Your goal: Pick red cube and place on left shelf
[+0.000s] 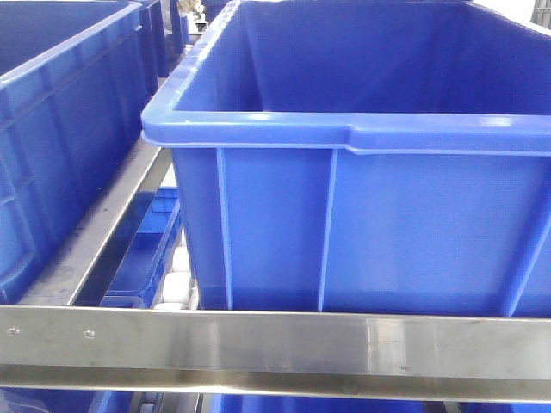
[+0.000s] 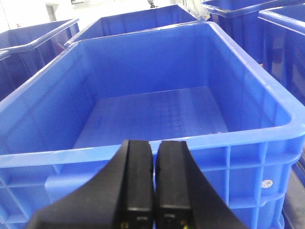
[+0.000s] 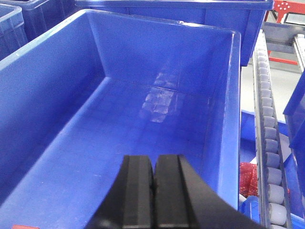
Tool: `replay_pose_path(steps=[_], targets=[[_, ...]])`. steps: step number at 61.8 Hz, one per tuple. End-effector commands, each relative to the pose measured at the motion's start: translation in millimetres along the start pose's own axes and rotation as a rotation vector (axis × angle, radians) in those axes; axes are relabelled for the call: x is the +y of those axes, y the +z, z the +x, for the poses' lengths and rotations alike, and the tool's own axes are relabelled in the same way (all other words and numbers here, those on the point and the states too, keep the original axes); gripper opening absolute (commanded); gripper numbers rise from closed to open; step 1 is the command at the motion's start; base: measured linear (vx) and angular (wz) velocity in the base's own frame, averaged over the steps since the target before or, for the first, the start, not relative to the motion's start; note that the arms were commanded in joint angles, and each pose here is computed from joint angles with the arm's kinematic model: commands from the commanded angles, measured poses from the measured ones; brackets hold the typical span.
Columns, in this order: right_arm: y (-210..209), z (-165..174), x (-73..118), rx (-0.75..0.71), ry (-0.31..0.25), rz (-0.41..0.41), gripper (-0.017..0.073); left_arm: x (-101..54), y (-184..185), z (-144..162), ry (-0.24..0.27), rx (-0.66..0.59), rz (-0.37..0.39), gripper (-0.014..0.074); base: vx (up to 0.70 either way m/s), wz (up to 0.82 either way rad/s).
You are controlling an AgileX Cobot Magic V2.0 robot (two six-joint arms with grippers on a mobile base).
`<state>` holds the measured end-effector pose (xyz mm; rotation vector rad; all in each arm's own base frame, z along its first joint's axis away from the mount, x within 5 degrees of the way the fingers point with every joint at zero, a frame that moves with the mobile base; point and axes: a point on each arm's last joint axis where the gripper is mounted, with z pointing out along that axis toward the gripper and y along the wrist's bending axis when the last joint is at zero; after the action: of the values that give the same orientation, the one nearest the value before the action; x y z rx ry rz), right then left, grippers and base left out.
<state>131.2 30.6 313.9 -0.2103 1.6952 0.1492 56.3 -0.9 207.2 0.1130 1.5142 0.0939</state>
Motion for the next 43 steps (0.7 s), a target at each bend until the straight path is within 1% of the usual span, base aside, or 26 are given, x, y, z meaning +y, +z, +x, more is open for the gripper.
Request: replay_pose_path(steps=[1,14,22,29,43], targets=[[-2.7,-17.5,0.2,-0.111,-0.026,-0.006,0.006,-0.1,0.9,-0.4,-0.005,-0.062,-0.004,0.0106,0.0,0.0],[-10.6,-14.0,-0.4,-0.13,-0.028,-0.001,0.0059,-0.1,0.9,-0.4,-0.005,-0.062,-0.004,0.0106,0.0,0.0],[-21.2,-3.3,-3.6,-0.143,-0.046,0.031,0.0059,-0.1,0.9,-0.4,-0.005,-0.062,-0.004,0.0106,0.0,0.0],[-31.6,11.6,-6.2,-0.153,-0.046,0.063,0.0059,-0.1,0.9,-0.4,-0.005,-0.062,-0.004,0.0106,0.0,0.0],[-51.6,52.5,-8.7,-0.174,-0.043,0.127,0.0059,-0.1,0.9,-0.4,-0.005,-0.062,-0.004,0.0106,0.0,0.0]])
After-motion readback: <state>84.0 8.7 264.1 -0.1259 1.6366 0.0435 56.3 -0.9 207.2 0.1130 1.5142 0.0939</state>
